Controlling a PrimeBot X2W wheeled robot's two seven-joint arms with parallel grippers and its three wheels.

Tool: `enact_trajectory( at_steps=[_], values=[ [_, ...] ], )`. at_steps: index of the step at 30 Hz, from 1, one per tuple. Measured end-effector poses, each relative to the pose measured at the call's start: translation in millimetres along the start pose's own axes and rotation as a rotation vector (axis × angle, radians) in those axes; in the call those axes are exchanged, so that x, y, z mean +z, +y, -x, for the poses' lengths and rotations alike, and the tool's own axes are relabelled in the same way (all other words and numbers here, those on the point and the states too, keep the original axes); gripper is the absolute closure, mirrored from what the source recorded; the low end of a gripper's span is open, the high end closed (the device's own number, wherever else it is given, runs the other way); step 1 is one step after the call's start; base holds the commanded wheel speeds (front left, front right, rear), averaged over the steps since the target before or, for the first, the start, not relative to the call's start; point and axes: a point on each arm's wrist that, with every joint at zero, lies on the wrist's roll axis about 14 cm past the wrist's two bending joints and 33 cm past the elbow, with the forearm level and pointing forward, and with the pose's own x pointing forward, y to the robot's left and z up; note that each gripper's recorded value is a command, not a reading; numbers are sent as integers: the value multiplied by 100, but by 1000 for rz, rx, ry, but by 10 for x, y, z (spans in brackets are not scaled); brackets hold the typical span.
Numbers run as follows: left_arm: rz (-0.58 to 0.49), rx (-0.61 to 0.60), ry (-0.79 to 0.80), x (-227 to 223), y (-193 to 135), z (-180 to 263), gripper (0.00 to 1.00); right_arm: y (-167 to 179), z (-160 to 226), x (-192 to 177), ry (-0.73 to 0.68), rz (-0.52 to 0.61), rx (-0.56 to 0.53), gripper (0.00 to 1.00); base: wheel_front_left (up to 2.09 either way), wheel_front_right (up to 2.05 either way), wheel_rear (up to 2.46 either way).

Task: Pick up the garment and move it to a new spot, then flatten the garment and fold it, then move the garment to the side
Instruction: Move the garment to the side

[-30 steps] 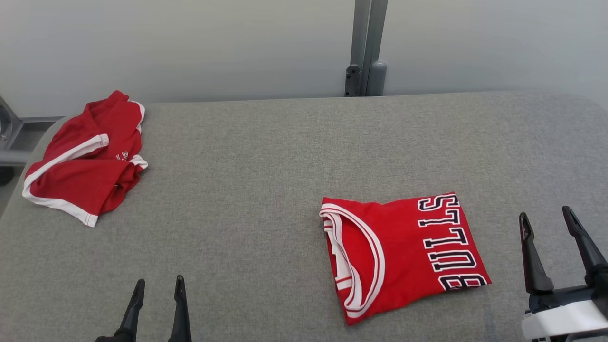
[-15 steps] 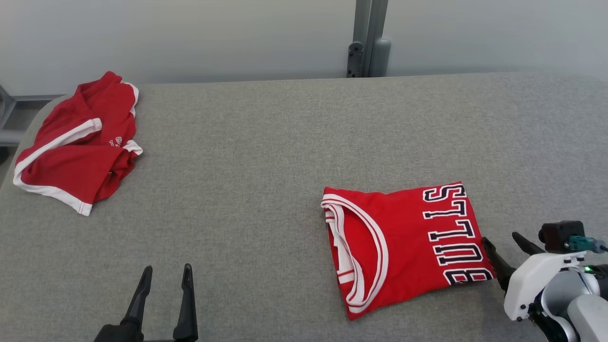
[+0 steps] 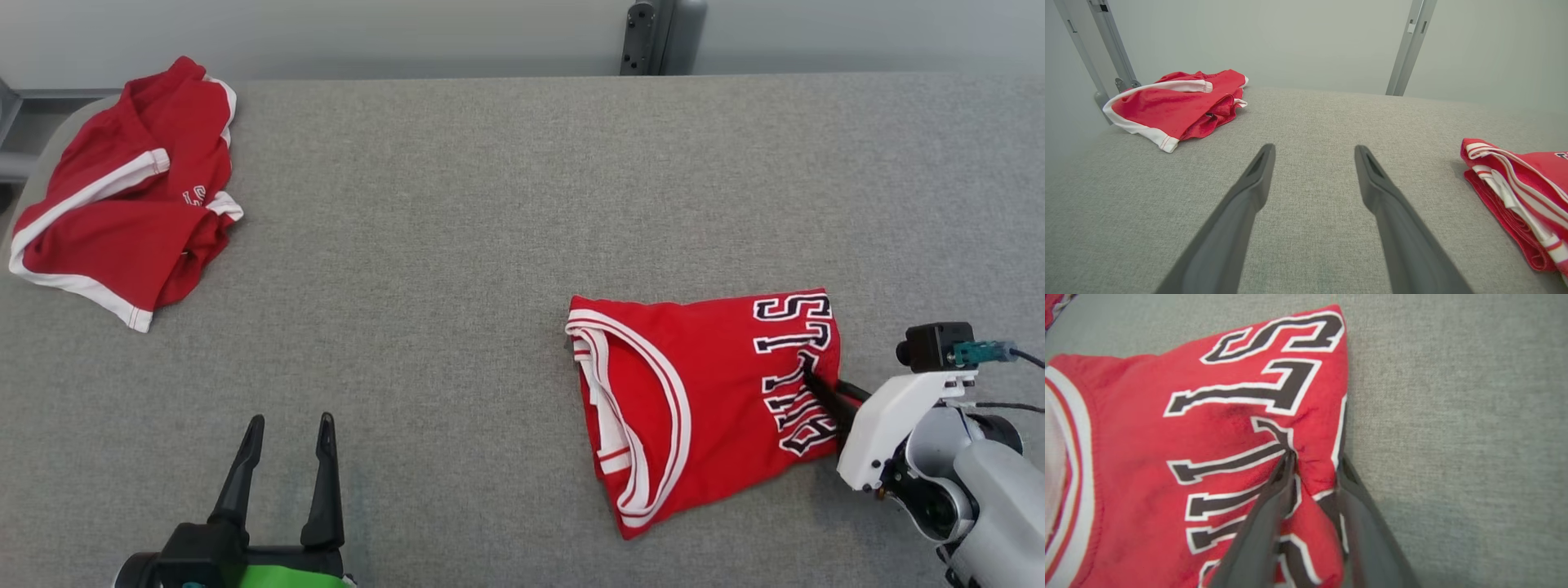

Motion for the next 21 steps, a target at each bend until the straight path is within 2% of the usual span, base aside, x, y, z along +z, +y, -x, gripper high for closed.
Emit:
enact_trajectory(
  at_steps=[3,6,9,15,21],
  values=[
    [1,-15,8,-28,-43,-73,0,-29,-18,157,-28,-25,16,100,0,0,0],
    [-5,-50,11,-48,-131,-188,0,-297,45,454,-82,-3,-30,100,0,0,0],
    [-19,-96,-3,-31,-234,-386,0,-704,155,776,-146,40,-120,100,0,0,0],
    [-46,-224,-2,-146,-557,-799,0,-1649,422,1407,-294,116,-372,100,0,0,0],
    [-40,-296,51,-444,-753,-1021,0,-2375,559,1397,-235,126,-578,100,0,0,0]
  ],
)
